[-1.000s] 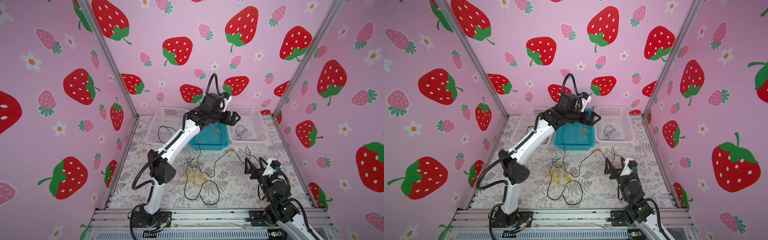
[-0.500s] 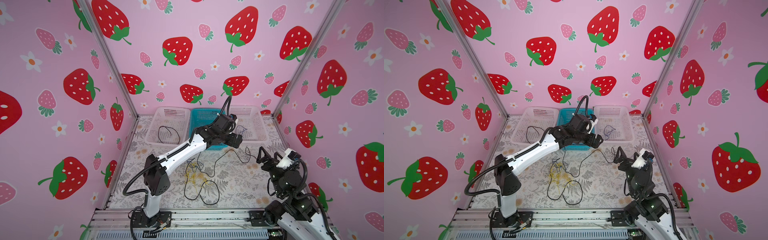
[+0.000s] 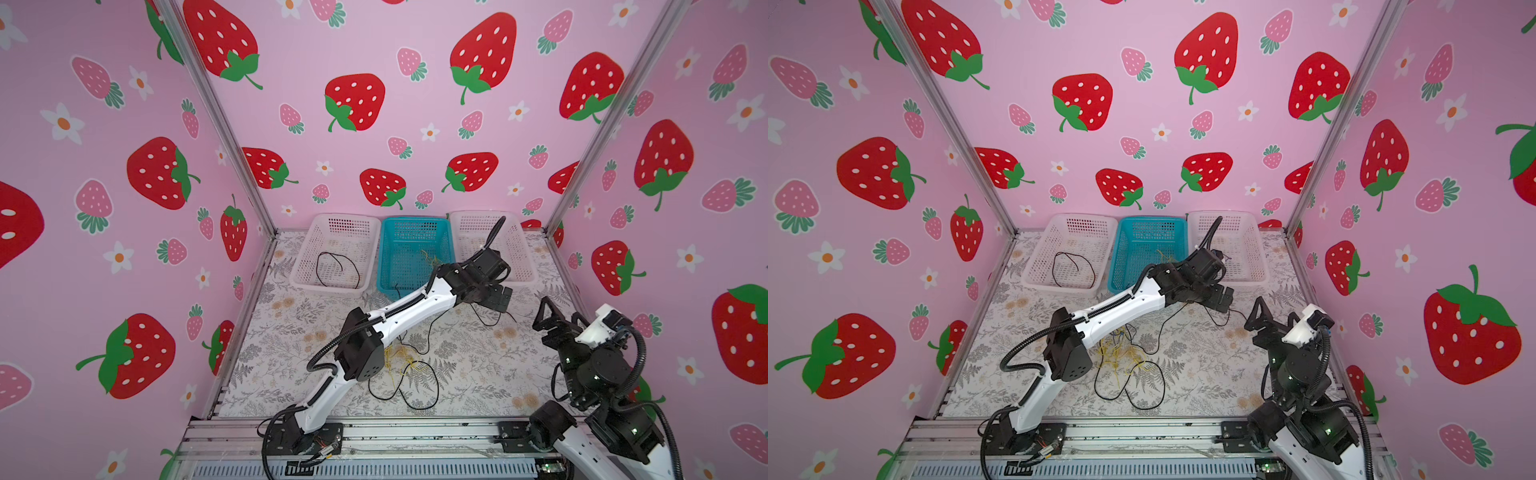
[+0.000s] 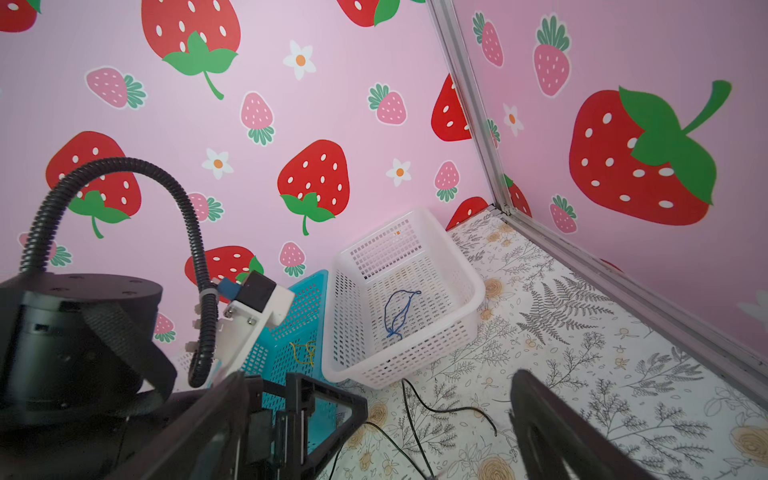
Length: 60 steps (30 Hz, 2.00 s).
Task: Untangle the cables
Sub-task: 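Swing the left gripper back down to the black cable on the table, then grasp the black cable with the left gripper and lift it high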
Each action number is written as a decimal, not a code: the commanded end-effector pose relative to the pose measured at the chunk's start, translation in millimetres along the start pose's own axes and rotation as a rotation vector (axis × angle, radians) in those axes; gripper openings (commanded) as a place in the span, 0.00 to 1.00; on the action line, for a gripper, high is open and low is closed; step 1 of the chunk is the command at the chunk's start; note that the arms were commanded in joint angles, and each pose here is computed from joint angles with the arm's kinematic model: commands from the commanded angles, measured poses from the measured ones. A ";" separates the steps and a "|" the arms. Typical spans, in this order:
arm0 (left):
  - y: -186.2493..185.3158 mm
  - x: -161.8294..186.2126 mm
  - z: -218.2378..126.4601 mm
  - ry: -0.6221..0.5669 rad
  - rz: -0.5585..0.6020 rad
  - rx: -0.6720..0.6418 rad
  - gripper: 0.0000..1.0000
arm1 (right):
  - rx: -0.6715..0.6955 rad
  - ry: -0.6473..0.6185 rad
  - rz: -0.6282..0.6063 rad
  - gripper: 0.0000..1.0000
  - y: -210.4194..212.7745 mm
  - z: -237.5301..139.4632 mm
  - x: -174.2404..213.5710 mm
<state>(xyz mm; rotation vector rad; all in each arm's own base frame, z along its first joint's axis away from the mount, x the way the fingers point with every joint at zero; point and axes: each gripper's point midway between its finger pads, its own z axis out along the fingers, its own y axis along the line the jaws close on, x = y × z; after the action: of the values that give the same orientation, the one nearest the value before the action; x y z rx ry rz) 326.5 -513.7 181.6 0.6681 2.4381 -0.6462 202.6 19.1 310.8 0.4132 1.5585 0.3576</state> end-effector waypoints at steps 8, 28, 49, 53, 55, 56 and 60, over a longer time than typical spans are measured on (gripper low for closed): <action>-5.5 12.0 43.9 0.028 -0.021 -0.021 0.94 | -0.018 -0.037 -0.014 0.99 -1.8 -13.5 -20.1; 10.9 18.8 85.9 0.033 -0.020 -0.038 0.38 | -0.063 -0.027 -0.022 0.99 4.2 -13.0 -14.0; 0.8 -8.6 -51.1 0.022 -0.080 0.096 0.00 | -0.069 -0.044 -0.020 0.99 4.7 -14.6 -18.3; 7.0 -28.7 -112.2 -0.048 -0.079 0.113 0.00 | -0.076 -0.038 -0.026 0.99 5.3 -14.1 -15.1; 14.2 -38.0 -145.2 -0.088 -0.080 0.114 0.00 | -0.086 -0.038 -0.025 0.99 7.5 -13.4 -14.5; 16.5 -42.0 -159.9 -0.109 -0.078 0.116 0.00 | -0.092 -0.045 -0.018 0.99 9.0 -13.2 -16.1; 33.6 -64.5 -234.0 -0.246 -0.061 0.099 0.00 | -0.099 -0.043 -0.022 0.99 11.4 -11.9 -15.6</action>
<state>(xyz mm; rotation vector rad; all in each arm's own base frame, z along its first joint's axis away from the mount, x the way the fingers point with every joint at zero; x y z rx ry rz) 313.9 -405.9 366.9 0.5198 2.2388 -0.8776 191.4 21.2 324.7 0.3266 1.5234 0.3882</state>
